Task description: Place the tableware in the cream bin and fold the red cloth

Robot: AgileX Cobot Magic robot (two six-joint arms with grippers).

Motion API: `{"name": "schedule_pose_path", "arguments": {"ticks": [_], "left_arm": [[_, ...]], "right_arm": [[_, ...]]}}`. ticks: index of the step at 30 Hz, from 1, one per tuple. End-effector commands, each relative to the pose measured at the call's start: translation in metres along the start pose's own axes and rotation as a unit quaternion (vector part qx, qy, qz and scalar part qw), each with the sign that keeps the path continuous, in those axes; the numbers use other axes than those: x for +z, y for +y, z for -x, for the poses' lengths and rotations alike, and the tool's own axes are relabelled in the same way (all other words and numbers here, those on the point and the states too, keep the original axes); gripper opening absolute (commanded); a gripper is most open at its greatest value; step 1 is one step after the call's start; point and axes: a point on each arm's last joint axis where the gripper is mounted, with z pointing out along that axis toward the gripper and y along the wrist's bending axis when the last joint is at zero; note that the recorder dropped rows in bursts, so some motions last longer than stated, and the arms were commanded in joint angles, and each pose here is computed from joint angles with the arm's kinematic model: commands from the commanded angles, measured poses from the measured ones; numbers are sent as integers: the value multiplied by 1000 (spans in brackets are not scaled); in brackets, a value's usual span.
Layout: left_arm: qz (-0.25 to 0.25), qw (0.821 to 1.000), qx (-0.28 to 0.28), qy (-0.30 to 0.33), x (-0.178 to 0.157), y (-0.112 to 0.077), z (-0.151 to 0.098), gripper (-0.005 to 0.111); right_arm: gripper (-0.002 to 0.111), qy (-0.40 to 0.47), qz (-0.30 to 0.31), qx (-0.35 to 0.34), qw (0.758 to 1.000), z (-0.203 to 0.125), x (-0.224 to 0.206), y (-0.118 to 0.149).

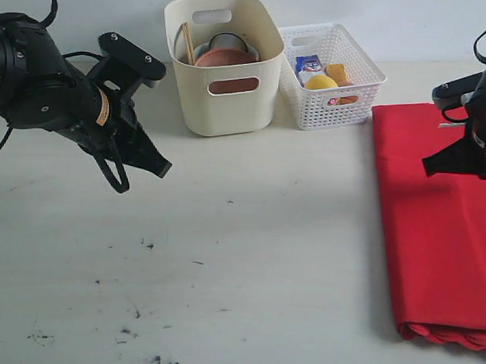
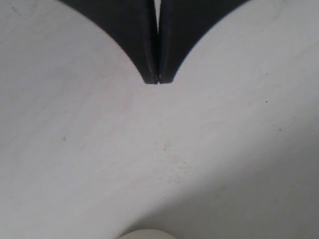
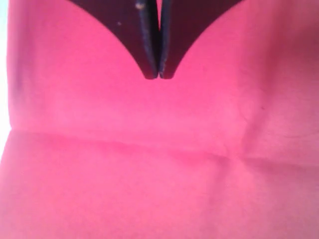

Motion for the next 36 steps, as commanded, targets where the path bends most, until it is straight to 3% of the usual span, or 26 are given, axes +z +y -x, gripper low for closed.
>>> {"name": "schedule_pose_path", "arguments": {"ticks": [1,11,17,21,27,36], "left_arm": [[0,1000,-7,1,-2,1,-1,1],[1,1000,-7,3,-2,1,-2,1],[3,1000,-7,6,-2,2,-2,1],[3,1000,-6,6,-2,2,-2,1],[3,1000,-6,6,-2,2,-2,1],[-1,1000,-6,-2,-2,1,-1,1]], "right_arm": [[0,13,-11,3,1000,-8,0,-5],[0,27,64,89,994,-23,51,-17],[0,-5,134,139,981,-12,82,-18],[0,-25,131,95,986,8,96,-15],[0,-31,109,114,987,32,106,-20],[0,-5,93,125,988,27,80,-35]]}}
